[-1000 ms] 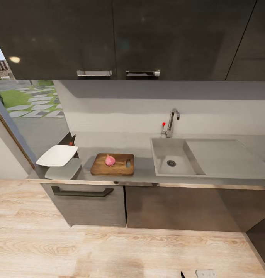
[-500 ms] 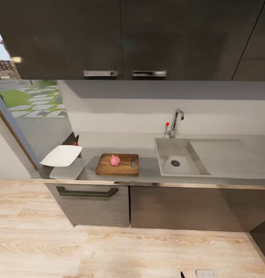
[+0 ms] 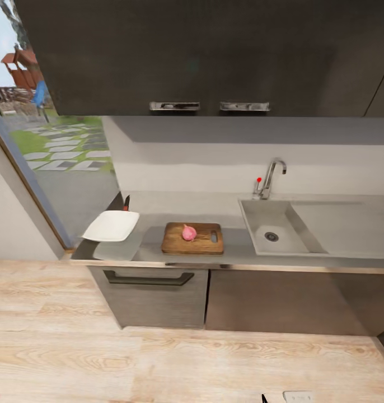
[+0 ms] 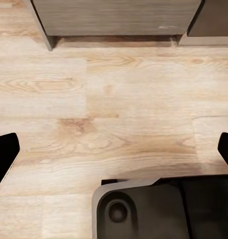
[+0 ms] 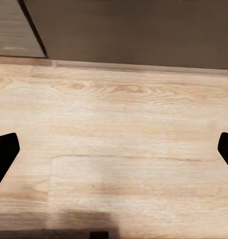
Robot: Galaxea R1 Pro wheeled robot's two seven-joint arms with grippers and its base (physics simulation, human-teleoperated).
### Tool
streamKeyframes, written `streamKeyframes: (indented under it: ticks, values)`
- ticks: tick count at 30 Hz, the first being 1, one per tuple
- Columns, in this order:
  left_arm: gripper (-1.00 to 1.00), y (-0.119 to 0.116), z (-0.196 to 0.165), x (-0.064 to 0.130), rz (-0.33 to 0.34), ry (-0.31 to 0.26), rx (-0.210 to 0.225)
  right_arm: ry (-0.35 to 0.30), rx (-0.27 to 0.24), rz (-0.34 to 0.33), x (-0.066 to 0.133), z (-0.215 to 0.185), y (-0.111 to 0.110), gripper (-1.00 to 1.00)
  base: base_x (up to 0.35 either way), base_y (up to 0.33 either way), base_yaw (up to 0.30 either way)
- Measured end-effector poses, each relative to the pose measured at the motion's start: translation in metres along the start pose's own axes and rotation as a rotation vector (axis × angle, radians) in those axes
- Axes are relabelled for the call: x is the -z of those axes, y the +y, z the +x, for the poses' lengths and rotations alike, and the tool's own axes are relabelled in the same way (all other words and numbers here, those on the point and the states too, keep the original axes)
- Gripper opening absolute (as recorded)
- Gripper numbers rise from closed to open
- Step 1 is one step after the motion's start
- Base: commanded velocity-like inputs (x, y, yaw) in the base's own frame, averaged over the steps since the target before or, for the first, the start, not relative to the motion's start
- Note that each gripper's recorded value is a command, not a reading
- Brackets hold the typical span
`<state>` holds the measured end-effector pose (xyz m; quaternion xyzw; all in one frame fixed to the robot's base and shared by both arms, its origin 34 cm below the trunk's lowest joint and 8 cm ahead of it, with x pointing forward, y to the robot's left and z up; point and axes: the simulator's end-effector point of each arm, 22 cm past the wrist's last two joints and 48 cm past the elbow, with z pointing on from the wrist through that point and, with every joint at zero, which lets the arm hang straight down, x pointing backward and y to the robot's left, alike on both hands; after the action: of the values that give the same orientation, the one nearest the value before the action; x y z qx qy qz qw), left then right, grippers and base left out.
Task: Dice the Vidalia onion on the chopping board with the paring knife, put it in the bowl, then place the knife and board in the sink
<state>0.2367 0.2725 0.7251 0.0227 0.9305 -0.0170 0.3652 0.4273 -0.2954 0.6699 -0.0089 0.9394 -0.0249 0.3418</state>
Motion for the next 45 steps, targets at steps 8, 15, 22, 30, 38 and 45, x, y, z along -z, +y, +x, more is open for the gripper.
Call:
streamKeyframes:
  ticks: [8, 15, 22, 30, 38, 45]
  values:
    - [1.00, 0.0000, -0.0002, 0.0000, 0.000, -0.001, 0.000, 0.000, 0.001, 0.001, 0.0000, -0.0001, -0.0006, 1.00, 0.000, 0.303, 0.000]
    - [1.00, 0.0002, 0.0004, 0.0002, 0.000, 0.001, 0.000, 0.000, 0.001, 0.000, 0.0000, 0.0001, -0.0006, 1.00, 0.000, 0.303, 0.000]
    - [1.00, -0.0005, 0.0001, 0.0000, 0.000, 0.000, 0.001, 0.000, 0.001, 0.000, 0.0000, -0.0001, -0.0006, 1.00, 0.000, 0.303, 0.000]
    - [1.00, -0.0006, -0.0001, 0.0000, 0.000, -0.001, 0.001, 0.000, 0.001, 0.001, 0.0000, 0.0001, -0.0006, 1.00, 0.000, 0.303, 0.000]
    - [1.00, -0.0006, -0.0001, 0.0000, 0.000, -0.001, 0.001, 0.000, 0.001, 0.000, 0.0000, 0.0002, -0.0006, 1.00, 0.000, 0.303, 0.000]
    - [1.00, -0.0005, 0.0003, 0.0001, 0.000, 0.000, 0.001, 0.000, 0.002, 0.002, 0.0000, -0.0001, -0.0017, 1.00, 0.000, 0.303, 0.000]
